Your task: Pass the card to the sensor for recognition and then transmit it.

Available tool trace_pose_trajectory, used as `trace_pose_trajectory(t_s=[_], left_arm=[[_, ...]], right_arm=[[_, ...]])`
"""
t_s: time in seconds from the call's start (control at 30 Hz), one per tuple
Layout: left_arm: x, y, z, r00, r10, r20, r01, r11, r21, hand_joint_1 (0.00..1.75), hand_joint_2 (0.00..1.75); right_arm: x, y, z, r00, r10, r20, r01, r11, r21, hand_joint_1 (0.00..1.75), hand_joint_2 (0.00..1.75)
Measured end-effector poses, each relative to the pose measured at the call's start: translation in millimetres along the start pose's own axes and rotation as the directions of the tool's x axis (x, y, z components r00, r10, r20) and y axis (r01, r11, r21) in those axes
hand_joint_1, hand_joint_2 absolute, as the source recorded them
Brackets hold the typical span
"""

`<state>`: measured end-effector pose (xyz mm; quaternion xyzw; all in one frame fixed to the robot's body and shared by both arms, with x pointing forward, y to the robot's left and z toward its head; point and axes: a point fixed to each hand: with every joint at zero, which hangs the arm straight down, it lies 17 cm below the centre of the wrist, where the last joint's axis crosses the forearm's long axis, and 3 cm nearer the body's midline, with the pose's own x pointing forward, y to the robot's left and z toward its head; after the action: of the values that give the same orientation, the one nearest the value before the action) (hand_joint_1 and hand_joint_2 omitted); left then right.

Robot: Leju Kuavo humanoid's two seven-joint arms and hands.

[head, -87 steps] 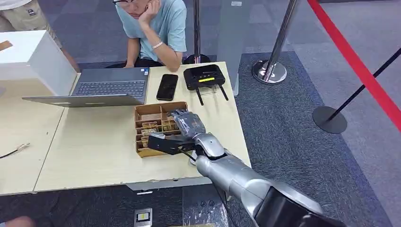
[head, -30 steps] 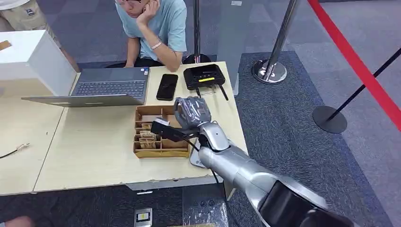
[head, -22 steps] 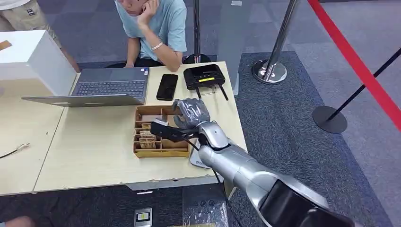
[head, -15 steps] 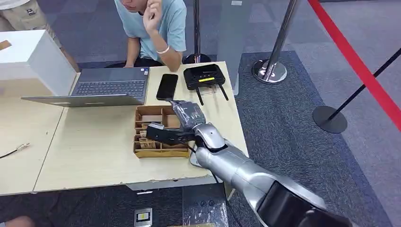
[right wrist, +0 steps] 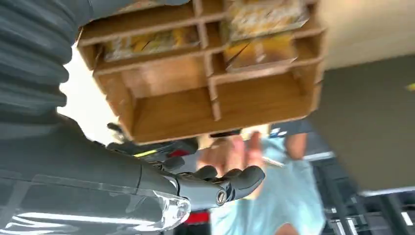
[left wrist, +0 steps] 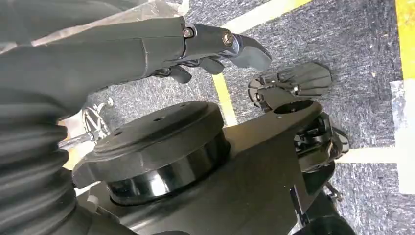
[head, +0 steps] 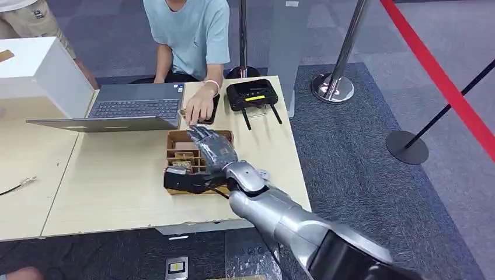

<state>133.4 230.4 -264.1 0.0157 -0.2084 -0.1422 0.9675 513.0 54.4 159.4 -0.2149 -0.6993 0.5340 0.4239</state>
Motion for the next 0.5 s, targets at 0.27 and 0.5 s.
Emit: trace_pose_trajectory(t_s=[0.27, 0.5], left_arm=[[1, -2, 0, 1.000, 0.001, 0.001, -0.001, 1.000, -0.003, 0.00, 1.75], [1, -2, 0, 1.000, 0.001, 0.001, -0.001, 1.000, -0.003, 0.00, 1.75]], right_arm=[[23, 13, 2, 0.999, -0.021, 0.036, 0.021, 1.000, 0.020, 0.02, 1.75], [30, 18, 3, 0.998, -0.025, 0.052, 0.023, 0.999, 0.038, 0.07, 1.75]])
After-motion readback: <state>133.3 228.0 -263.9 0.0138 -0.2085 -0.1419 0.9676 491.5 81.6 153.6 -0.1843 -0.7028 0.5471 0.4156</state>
